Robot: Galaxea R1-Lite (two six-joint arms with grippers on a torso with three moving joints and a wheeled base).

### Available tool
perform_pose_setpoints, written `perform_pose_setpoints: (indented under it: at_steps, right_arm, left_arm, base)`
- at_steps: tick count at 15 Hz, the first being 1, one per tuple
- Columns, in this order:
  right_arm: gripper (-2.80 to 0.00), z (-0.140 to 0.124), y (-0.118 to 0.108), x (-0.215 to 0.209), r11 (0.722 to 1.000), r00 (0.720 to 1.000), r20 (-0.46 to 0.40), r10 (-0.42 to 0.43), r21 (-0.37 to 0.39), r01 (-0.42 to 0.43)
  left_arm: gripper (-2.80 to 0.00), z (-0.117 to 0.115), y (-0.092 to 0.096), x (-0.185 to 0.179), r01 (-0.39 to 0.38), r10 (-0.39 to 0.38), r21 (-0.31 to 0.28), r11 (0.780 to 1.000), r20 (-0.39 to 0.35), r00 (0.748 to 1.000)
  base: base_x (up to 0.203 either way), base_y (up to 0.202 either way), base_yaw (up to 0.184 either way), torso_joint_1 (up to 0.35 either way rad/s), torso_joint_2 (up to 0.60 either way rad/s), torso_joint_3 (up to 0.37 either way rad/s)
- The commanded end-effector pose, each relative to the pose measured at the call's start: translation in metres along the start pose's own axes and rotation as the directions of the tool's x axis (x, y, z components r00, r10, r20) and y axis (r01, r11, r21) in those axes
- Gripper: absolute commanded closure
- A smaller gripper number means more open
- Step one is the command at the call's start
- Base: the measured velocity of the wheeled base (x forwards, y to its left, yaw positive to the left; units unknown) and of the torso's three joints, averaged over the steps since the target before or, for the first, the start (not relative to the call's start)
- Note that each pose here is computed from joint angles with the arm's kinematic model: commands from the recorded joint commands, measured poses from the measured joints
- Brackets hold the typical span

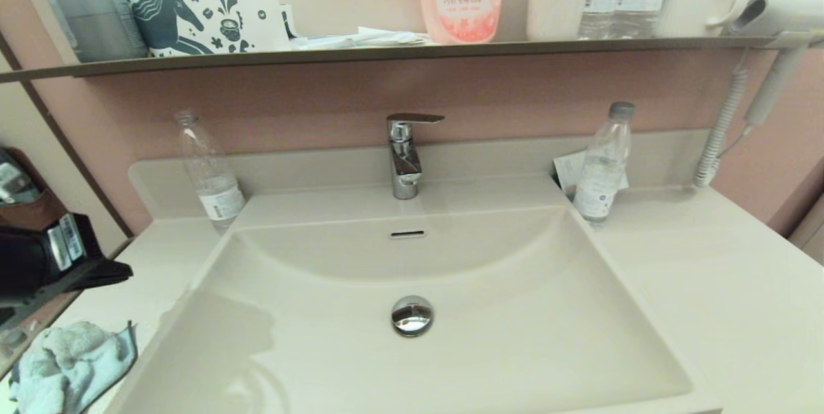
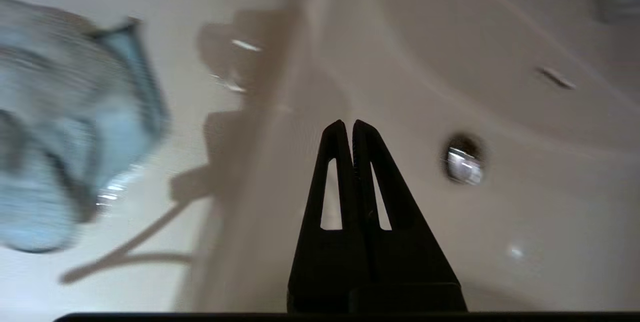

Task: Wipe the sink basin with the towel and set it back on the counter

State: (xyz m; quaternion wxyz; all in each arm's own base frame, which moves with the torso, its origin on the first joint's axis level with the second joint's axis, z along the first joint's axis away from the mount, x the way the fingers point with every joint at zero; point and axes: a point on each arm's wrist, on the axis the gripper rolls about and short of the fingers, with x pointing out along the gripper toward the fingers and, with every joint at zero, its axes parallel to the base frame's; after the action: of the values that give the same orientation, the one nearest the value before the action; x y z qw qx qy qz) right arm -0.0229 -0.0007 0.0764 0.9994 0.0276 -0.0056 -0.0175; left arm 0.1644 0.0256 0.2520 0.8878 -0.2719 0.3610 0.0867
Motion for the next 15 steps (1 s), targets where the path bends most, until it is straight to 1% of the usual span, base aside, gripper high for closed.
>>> perform_pose_setpoints:
  at_steps: [1, 2, 3, 4, 5, 6, 8, 9, 10, 11, 12, 14, 15]
  right_arm:
    - [0.0, 0.0, 0.0, 0.0, 1.0, 1.0, -0.001, 0.0, 0.0, 0.0]
    - [0.0, 0.0, 0.0, 0.0, 1.0, 1.0, -0.001, 0.0, 0.0, 0.0]
    - [0.0, 0.0, 0.0, 0.0, 1.0, 1.0, -0.001, 0.0, 0.0, 0.0]
    - [0.0, 0.0, 0.0, 0.0, 1.0, 1.0, -0.001, 0.0, 0.0, 0.0]
    - [0.0, 0.0, 0.0, 0.0, 1.0, 1.0, -0.001, 0.0, 0.0, 0.0]
    - [0.0, 0.0, 0.0, 0.0, 1.0, 1.0, -0.001, 0.0, 0.0, 0.0]
    - [0.0, 0.0, 0.0, 0.0, 1.0, 1.0, -0.001, 0.0, 0.0, 0.0]
    - [0.0, 0.0, 0.0, 0.0, 1.0, 1.0, -0.001, 0.0, 0.0, 0.0]
    - [0.0, 0.0, 0.0, 0.0, 1.0, 1.0, -0.001, 0.0, 0.0, 0.0]
    - [0.0, 0.0, 0.0, 0.0, 1.0, 1.0, -0.001, 0.0, 0.0, 0.0]
    - [0.0, 0.0, 0.0, 0.0, 1.0, 1.0, -0.001, 0.0, 0.0, 0.0]
    - [0.0, 0.0, 0.0, 0.0, 1.0, 1.0, -0.001, 0.0, 0.0, 0.0]
    - [0.0, 0.0, 0.0, 0.0, 1.0, 1.0, -0.001, 0.0, 0.0, 0.0]
  left_arm:
    - [0.0, -0.024, -0.014, -0.048, 0.159, -0.16, 0.014, 0.987, 0.087, 0.983]
    - [0.0, -0.035, -0.014, -0.069, 0.213, -0.214, 0.017, 0.977, 0.127, 0.969]
    - [0.0, -0.047, -0.009, -0.09, 0.254, -0.254, 0.021, 0.967, 0.175, 0.951]
    - [0.0, -0.061, -0.001, -0.109, 0.277, -0.275, 0.028, 0.961, 0.232, 0.933]
    - [0.0, -0.074, 0.008, -0.124, 0.286, -0.285, 0.038, 0.957, 0.286, 0.915]
    - [0.0, -0.091, 0.019, -0.136, 0.288, -0.292, 0.065, 0.956, 0.337, 0.895]
    - [0.0, -0.127, 0.045, -0.148, 0.262, -0.301, 0.149, 0.953, 0.417, 0.858]
    - [0.0, -0.144, 0.058, -0.144, 0.231, -0.29, 0.185, 0.955, 0.437, 0.851]
    - [0.0, -0.16, 0.069, -0.134, 0.186, -0.27, 0.225, 0.957, 0.441, 0.856]
    - [0.0, -0.174, 0.079, -0.119, 0.135, -0.248, 0.27, 0.953, 0.446, 0.86]
    - [0.0, -0.182, 0.085, -0.104, 0.099, -0.235, 0.3, 0.949, 0.459, 0.857]
    - [0.0, -0.188, 0.09, -0.083, 0.061, -0.242, 0.345, 0.936, 0.512, 0.824]
    - [0.0, -0.193, 0.093, -0.073, 0.038, -0.241, 0.371, 0.928, 0.52, 0.82]
  base:
    - [0.0, 0.0, 0.0, 0.0, 0.0, 0.0]
    - [0.0, 0.0, 0.0, 0.0, 0.0, 0.0]
    - [0.0, 0.0, 0.0, 0.0, 0.0, 0.0]
    - [0.0, 0.0, 0.0, 0.0, 0.0, 0.0]
    - [0.0, 0.0, 0.0, 0.0, 0.0, 0.0]
    - [0.0, 0.0, 0.0, 0.0, 0.0, 0.0]
    - [0.0, 0.0, 0.0, 0.0, 0.0, 0.0]
    - [0.0, 0.0, 0.0, 0.0, 0.0, 0.0]
    - [0.0, 0.0, 0.0, 0.0, 0.0, 0.0]
    - [0.0, 0.0, 0.0, 0.0, 0.0, 0.0]
    - [0.0, 0.0, 0.0, 0.0, 0.0, 0.0]
    - [0.0, 0.0, 0.0, 0.0, 0.0, 0.0]
    - [0.0, 0.0, 0.0, 0.0, 0.0, 0.0]
